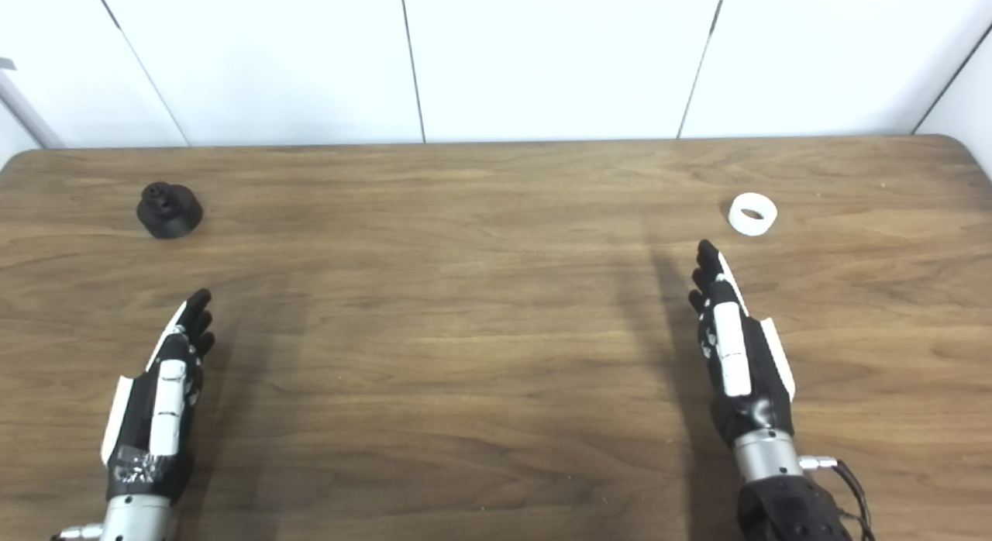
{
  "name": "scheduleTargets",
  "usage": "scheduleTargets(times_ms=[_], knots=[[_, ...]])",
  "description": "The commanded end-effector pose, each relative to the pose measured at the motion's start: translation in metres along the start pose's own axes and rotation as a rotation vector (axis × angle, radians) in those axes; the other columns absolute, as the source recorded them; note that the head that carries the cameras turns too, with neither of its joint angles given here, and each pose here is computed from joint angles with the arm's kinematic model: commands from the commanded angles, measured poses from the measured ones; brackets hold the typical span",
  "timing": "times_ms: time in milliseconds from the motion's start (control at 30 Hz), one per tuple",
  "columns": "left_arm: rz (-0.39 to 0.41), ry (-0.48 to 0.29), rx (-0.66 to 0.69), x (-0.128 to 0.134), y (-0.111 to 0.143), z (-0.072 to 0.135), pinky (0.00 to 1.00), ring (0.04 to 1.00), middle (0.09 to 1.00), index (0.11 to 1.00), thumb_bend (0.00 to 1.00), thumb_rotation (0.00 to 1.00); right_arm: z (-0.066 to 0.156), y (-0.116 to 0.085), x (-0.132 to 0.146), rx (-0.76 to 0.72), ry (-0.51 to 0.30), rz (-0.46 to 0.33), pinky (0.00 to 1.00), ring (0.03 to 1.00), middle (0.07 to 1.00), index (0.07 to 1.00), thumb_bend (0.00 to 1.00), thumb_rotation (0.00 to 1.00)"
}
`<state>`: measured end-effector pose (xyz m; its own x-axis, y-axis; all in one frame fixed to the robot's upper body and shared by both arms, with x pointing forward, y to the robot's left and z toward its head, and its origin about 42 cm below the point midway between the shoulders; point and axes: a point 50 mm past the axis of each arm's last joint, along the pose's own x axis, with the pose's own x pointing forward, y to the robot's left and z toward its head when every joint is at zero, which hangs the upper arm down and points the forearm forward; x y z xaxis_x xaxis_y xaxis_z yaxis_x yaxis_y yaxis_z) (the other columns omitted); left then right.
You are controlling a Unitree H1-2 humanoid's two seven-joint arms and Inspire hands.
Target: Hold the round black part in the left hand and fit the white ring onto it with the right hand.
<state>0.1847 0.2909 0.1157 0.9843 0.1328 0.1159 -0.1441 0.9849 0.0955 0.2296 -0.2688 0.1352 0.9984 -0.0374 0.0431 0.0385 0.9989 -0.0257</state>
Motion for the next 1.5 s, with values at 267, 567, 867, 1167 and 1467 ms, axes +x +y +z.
scheduleTargets(times_ms=[267,567,867,1167,1467], knots=[[0.013,-0.061,-0.017,0.003,-0.004,0.01,1.0,1.0,1.0,0.952,0.5,0.92,0.0,-0.004,-0.011,-0.015,-0.009,-0.009,1.0,1.0,0.995,0.961,0.52,1.0],[0.02,-0.061,-0.008,-0.001,-0.01,0.008,1.0,1.0,0.993,0.949,0.47,0.91,-0.004,-0.009,-0.013,-0.008,-0.001,-0.007,1.0,1.0,1.0,0.969,0.48,1.0],[0.03,-0.04,-0.014,-0.007,-0.022,0.003,1.0,1.0,0.991,0.946,0.52,0.88,-0.008,-0.017,-0.016,-0.013,-0.016,0.019,1.0,1.0,1.0,0.991,0.45,1.0],[0.029,-0.032,0.002,-0.011,-0.033,-0.002,1.0,1.0,0.98,0.94,0.53,0.84,-0.008,-0.019,-0.017,-0.001,-0.002,0.03,1.0,1.0,1.0,0.999,0.44,1.0],[0.015,-0.032,0.015,-0.013,-0.044,-0.008,1.0,1.0,0.987,0.947,0.53,0.84,-0.015,-0.023,-0.017,-0.005,-0.025,0.01,1.0,0.986,0.965,0.948,0.45,1.0]])
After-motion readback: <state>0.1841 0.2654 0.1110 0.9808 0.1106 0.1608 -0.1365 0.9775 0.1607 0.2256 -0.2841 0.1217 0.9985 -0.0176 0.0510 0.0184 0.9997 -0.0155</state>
